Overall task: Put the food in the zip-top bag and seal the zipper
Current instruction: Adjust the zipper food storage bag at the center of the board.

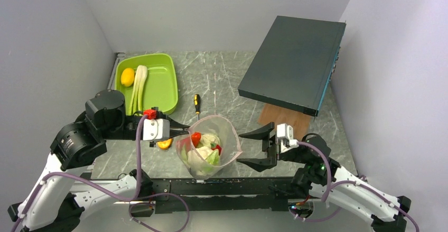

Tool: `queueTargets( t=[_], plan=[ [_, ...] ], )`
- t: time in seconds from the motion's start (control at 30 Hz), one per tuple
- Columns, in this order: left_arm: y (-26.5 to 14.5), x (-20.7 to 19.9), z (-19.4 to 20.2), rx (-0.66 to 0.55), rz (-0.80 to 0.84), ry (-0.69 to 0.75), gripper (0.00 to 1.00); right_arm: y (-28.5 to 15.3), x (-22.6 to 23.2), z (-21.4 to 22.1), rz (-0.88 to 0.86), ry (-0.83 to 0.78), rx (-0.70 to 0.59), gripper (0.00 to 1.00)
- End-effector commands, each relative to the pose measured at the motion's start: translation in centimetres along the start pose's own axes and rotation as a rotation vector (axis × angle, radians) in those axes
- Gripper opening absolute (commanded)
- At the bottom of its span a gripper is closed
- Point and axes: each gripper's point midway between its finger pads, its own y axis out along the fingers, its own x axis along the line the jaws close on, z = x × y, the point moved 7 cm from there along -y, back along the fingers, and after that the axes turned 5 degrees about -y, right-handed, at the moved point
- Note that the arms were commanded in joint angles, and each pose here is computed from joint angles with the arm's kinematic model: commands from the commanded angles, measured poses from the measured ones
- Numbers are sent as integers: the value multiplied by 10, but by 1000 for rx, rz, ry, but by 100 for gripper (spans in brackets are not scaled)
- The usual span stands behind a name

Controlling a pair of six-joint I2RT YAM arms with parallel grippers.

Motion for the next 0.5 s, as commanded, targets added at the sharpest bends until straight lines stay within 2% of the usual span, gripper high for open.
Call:
queueTargets(
  t=[0.0,0.2,0.3,0.47],
  plan=[
    [-10,1,-31,-128,-15,94,0,10,2,-9,-63,4,-41,76],
    [-11,-1,-33,-145,-5,97,0,17,0,-11,-68,16,-60,60],
    [-11,-2,-32,-140,-2,95,0,17,0,-16,-69,0,-92,56],
    [-9,-2,-30,-128,13,87,0,22,-1,-14,-89,-6,-59,49]
  ],
)
